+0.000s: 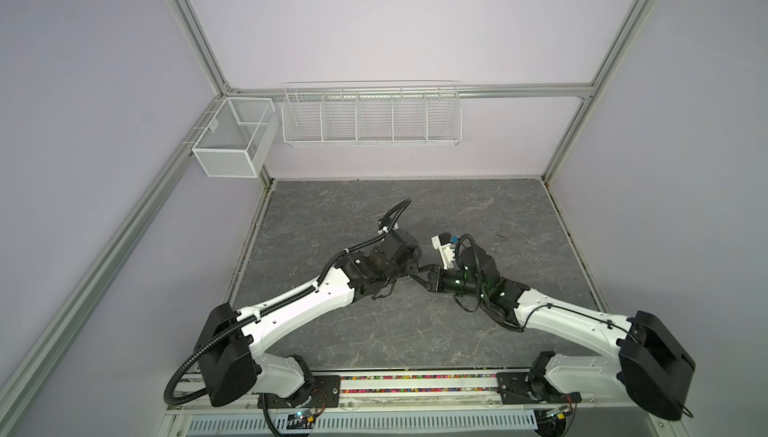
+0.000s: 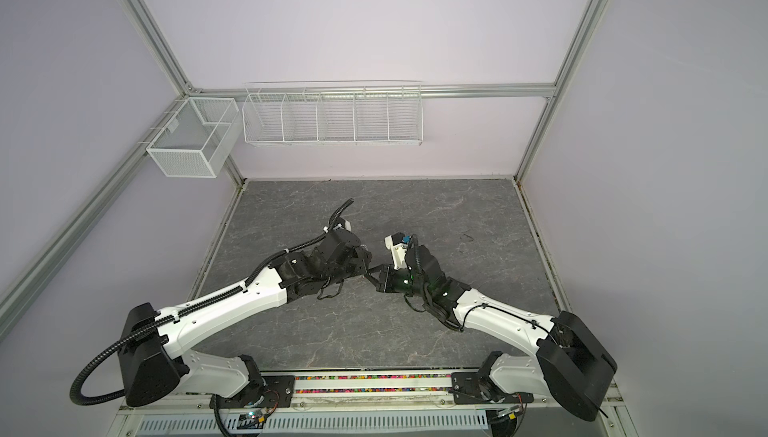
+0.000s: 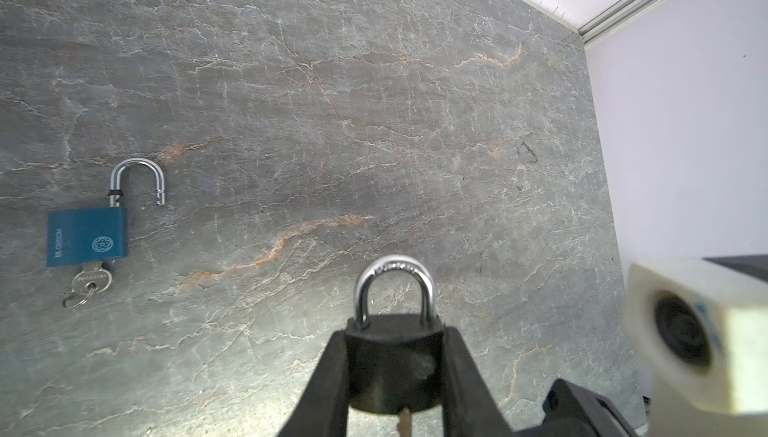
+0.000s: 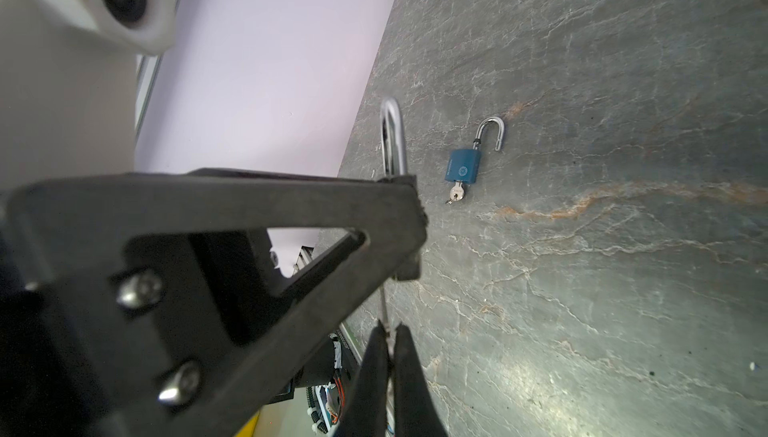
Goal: Unlock with the key
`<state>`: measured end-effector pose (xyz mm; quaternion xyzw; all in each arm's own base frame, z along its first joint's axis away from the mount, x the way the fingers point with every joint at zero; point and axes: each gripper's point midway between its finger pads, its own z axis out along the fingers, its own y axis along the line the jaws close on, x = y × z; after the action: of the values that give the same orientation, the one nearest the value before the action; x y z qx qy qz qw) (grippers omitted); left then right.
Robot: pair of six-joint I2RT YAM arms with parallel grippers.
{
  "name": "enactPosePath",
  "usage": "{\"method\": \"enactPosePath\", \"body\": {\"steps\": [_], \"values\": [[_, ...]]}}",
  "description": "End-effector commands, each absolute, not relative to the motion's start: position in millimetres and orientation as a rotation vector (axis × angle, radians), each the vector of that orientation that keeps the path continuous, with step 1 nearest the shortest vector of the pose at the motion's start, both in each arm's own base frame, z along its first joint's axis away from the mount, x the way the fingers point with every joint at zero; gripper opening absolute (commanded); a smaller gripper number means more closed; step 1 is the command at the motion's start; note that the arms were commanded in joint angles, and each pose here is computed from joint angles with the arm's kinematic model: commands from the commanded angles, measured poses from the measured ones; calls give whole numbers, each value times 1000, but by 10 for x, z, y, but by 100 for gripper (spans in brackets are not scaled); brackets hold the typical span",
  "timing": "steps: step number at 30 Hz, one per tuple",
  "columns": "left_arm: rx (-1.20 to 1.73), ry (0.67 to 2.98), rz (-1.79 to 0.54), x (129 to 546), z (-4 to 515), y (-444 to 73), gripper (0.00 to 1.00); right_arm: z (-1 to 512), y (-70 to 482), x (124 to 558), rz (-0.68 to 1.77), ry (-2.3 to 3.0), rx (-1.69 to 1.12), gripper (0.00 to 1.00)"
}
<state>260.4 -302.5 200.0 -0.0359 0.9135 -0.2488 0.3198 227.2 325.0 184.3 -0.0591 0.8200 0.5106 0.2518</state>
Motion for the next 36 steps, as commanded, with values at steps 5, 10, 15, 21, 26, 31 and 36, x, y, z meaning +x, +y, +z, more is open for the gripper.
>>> {"method": "enactPosePath", "body": {"steps": [5,10,15,21,26,31,36], "values": [[-141,2336,-685,2666,2183,-2983,0,1859,3251,2276,1376,2219,-180,6],[-143,2346,-695,2658,2150,-3005,0,1875,3242,2307,1353,2222,-187,6],[-172,2335,-705,2650,2162,-2963,0,1862,3269,2315,1352,2231,-203,6],[-158,2348,-667,2670,2146,-2952,0,1841,3257,2322,1338,2240,-206,6],[-161,2309,-680,2683,2204,-2921,0,1819,3245,2298,1334,2251,-214,6],[-161,2322,-688,2681,2178,-2947,0,1836,3262,2302,1337,2250,-225,6],[-163,2326,-706,2679,2163,-2979,0,1851,3292,2306,1346,2250,-235,6]]}}
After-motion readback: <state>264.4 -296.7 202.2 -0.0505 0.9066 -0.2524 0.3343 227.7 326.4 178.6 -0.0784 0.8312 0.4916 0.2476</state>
